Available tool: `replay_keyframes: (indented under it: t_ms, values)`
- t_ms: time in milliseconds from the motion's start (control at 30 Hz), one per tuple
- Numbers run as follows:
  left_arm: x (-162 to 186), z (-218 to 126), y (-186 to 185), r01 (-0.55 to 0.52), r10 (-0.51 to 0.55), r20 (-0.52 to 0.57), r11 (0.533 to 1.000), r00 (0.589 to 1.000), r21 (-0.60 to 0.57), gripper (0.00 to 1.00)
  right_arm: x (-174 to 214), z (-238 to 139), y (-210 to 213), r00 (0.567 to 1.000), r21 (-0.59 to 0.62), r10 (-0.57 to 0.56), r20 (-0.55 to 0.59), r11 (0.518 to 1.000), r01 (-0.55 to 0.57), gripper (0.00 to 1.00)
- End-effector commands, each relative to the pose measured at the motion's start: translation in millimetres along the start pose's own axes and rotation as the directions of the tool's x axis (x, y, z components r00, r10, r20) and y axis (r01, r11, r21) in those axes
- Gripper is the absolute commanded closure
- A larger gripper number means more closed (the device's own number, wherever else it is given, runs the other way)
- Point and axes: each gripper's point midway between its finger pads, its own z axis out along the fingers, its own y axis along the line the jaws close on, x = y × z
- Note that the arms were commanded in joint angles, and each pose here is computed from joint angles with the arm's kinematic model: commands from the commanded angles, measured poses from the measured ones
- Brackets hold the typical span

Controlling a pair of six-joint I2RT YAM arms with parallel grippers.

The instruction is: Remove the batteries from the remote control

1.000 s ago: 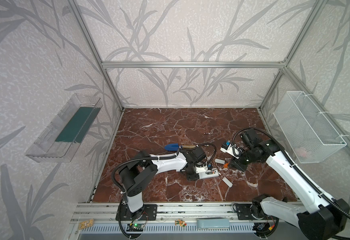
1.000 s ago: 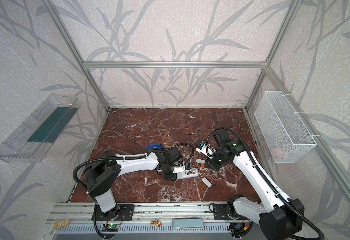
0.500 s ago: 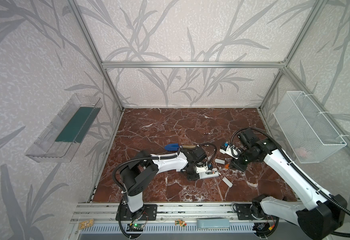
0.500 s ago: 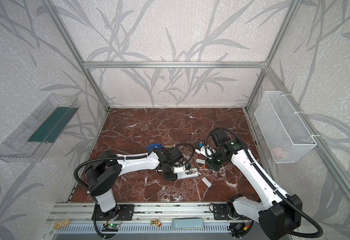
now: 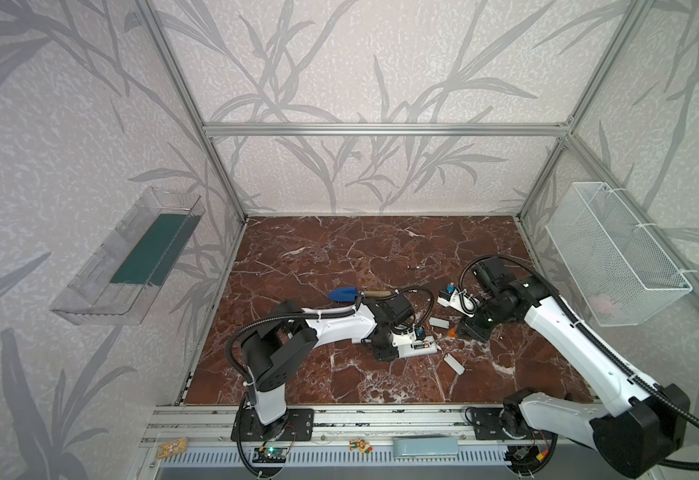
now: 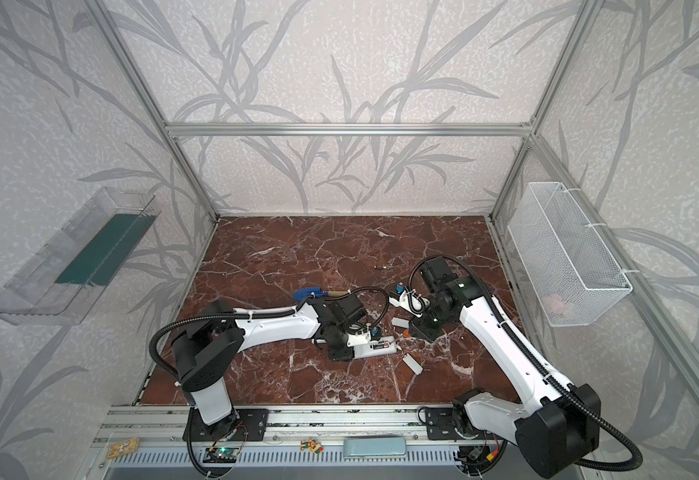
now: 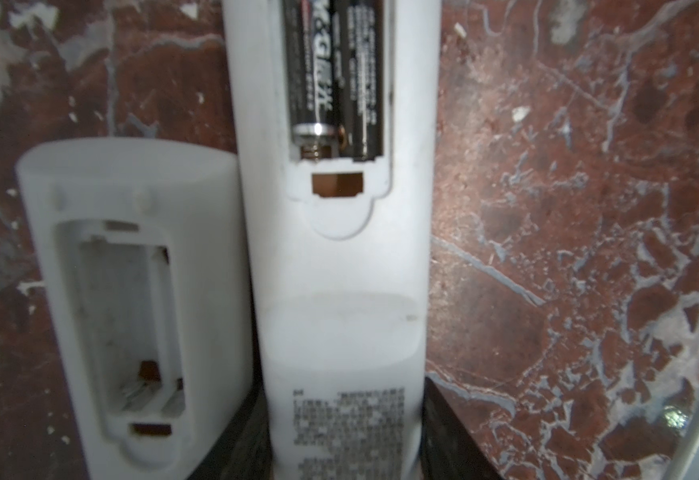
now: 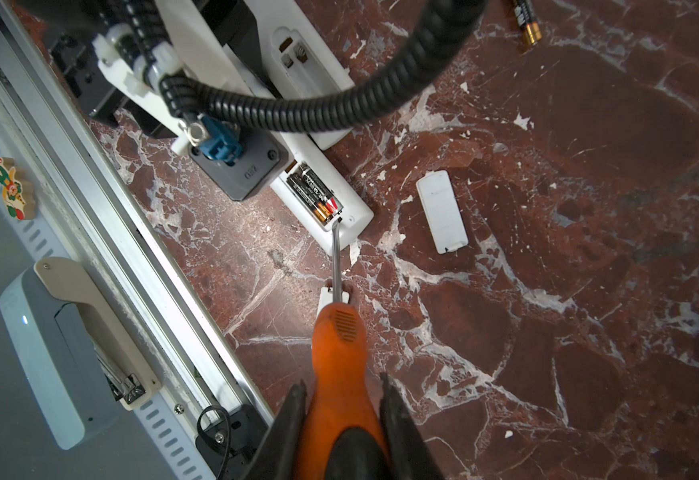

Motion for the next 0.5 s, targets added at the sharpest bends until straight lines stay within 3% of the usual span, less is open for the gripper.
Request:
replay_keyframes:
  t_ms: [0,467]
  values:
    - [21.0,18.1,-10.3,-0.01,0.014,-0.094,0.999,0.996,0.046,0.83,-8.2,-0.9,-0.9,1.0,-0.003,0.011,0.017,1.0,-0.011,1.0]
    - [23.0,20.1,-10.9,-0.006,0.011,-0.107,0.999,0.994,0.049,0.86,-15.2,-10.6,-2.6,0.989,0.0,0.146,0.02,0.989,-0.146,1.0]
